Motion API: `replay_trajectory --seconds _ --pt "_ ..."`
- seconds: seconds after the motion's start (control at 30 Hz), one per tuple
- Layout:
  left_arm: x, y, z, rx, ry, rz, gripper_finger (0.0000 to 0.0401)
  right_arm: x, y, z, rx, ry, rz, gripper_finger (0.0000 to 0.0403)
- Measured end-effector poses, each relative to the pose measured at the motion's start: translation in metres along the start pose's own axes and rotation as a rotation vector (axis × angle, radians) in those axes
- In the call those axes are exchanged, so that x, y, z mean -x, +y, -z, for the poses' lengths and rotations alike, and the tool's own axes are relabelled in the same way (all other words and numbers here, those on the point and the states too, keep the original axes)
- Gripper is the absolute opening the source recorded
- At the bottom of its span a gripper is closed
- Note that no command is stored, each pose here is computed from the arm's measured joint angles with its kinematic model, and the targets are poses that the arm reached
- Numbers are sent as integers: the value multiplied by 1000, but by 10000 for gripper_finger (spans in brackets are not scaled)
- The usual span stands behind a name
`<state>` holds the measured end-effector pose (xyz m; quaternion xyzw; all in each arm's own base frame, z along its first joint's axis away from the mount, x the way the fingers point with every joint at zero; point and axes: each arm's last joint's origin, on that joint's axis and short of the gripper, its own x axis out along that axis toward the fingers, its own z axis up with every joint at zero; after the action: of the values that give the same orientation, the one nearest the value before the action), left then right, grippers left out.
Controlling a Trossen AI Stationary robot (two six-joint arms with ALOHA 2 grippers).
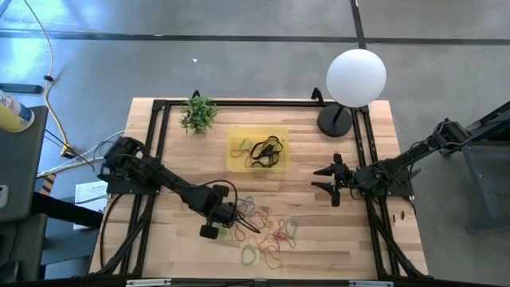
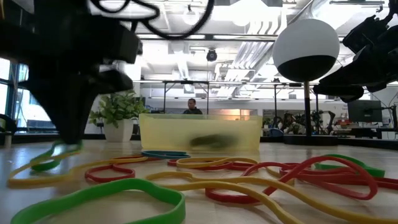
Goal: Pick and place rubber bands into bin
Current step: Put the green rubber band into the yellow bin
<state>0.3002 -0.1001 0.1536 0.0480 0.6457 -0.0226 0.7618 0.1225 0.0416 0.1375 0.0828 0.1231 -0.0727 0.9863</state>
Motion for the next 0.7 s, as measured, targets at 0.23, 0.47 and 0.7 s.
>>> replay_trajectory --seconds 0.23,0.47,0.7 --pt "30 5 -5 -58 -28 -99 1 0 0 0 0 -3 10 181" --pt "58 9 -14 -157 -20 -252 1 0 -1 0 -4 -7 19 181" --pt "93 22 -31 -264 -55 -480 0 0 0 -1 -8 -14 23 181"
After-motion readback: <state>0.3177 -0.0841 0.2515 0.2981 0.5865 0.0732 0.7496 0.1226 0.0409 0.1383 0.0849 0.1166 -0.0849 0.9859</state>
